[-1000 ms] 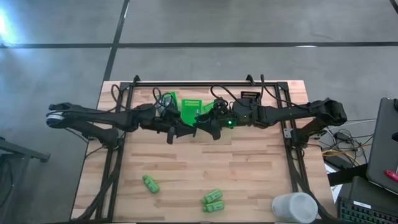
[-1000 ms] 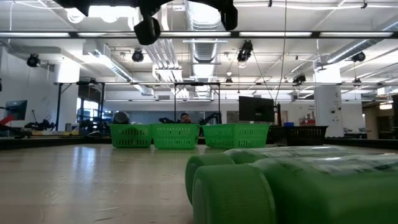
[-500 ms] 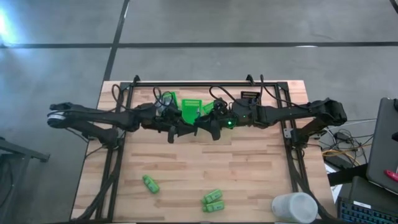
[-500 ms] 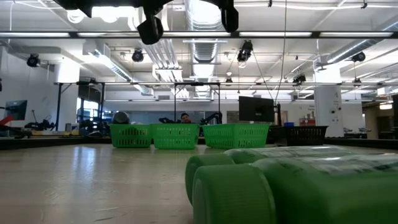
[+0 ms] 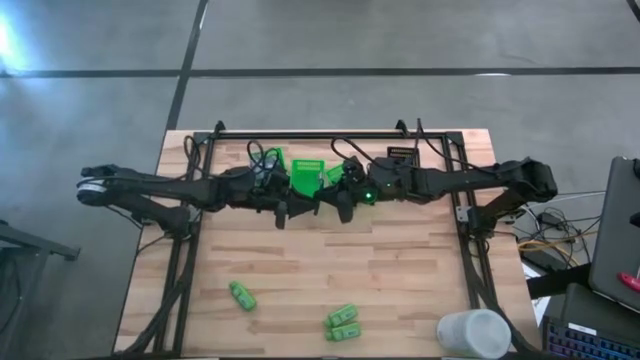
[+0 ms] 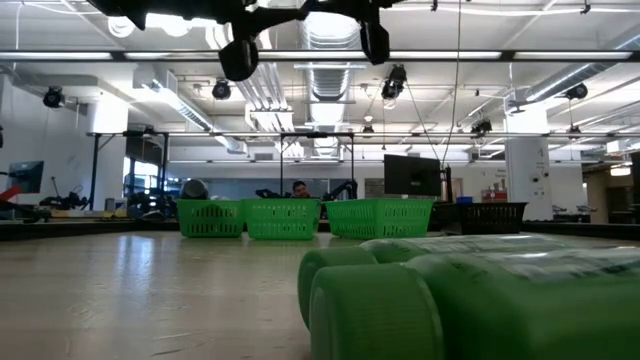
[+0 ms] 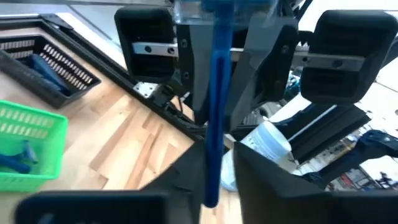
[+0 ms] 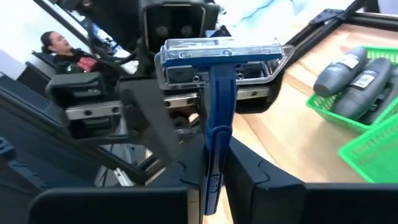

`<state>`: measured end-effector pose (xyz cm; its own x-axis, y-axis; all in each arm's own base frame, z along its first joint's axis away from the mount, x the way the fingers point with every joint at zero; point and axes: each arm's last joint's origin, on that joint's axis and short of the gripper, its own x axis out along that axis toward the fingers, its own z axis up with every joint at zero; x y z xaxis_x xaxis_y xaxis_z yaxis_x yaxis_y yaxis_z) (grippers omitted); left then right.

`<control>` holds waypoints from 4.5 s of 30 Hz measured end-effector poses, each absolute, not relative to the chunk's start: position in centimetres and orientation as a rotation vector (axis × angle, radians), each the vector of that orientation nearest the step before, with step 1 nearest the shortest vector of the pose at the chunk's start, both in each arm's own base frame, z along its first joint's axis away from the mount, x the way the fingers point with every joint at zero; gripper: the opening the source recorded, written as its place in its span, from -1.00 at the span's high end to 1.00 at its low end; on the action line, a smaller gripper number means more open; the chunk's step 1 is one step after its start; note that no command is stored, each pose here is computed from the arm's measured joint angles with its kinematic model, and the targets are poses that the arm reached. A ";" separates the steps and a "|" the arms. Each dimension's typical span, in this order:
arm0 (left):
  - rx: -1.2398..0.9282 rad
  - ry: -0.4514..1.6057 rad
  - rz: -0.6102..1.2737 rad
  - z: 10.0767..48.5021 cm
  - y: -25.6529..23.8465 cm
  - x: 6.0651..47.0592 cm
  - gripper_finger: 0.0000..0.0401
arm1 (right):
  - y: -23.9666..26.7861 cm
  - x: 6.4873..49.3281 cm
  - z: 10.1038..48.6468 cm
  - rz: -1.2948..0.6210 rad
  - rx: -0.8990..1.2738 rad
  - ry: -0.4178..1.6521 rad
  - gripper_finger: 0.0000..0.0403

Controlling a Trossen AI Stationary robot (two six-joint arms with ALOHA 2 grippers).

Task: Pick & Place Travel size toiletries
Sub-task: Put the razor into the right green bin, then put the shampoo into the middle green bin

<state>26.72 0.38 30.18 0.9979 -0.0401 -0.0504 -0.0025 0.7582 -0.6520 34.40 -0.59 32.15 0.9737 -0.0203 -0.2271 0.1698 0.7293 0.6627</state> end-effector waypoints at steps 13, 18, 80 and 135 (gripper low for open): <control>-0.724 0.309 0.082 28.4 0.5 25.3 -0.51 | -5.6 33.1 29.8 -0.383 0.832 0.380 0.84; -0.687 0.568 0.276 27.0 0.7 22.3 -0.55 | -8.2 31.7 27.1 -0.597 0.884 0.578 0.81; 0.055 1.161 -0.496 24.9 -7.4 14.2 -0.54 | -10.4 35.2 26.6 -0.663 0.644 0.995 -0.54; 0.145 1.241 -0.441 14.2 -15.6 16.3 0.16 | -4.3 33.8 30.7 -0.601 0.584 0.908 -0.66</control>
